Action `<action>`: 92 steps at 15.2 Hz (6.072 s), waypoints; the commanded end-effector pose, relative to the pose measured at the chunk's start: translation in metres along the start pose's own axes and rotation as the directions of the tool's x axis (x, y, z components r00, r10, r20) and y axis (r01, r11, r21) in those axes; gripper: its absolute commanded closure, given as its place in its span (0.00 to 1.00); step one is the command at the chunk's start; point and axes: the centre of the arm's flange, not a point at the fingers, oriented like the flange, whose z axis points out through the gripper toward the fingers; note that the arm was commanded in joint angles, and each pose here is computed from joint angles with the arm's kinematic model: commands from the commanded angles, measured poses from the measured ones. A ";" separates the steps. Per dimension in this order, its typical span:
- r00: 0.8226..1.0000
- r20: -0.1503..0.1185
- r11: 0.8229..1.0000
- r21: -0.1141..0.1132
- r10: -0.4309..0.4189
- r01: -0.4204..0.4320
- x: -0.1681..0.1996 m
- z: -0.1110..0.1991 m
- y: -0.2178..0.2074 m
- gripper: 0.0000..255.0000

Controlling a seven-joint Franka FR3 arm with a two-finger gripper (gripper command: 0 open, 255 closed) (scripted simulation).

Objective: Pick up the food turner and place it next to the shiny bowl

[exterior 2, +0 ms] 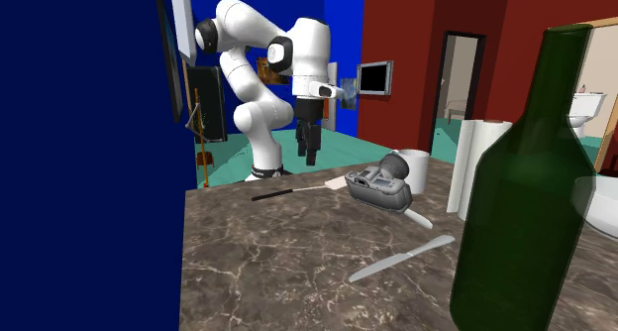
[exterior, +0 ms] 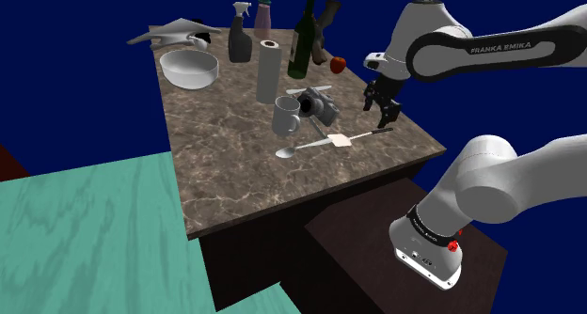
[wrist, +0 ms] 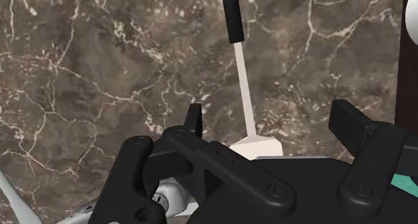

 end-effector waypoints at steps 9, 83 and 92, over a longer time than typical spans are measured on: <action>0.989 0.002 0.989 0.001 -0.147 0.147 -0.002 0.069 0.007 0.00; 0.989 0.002 0.989 0.001 -0.147 0.147 0.320 -0.107 0.096 1.00; 0.989 0.002 0.989 0.001 -0.147 0.147 0.435 -0.114 0.126 1.00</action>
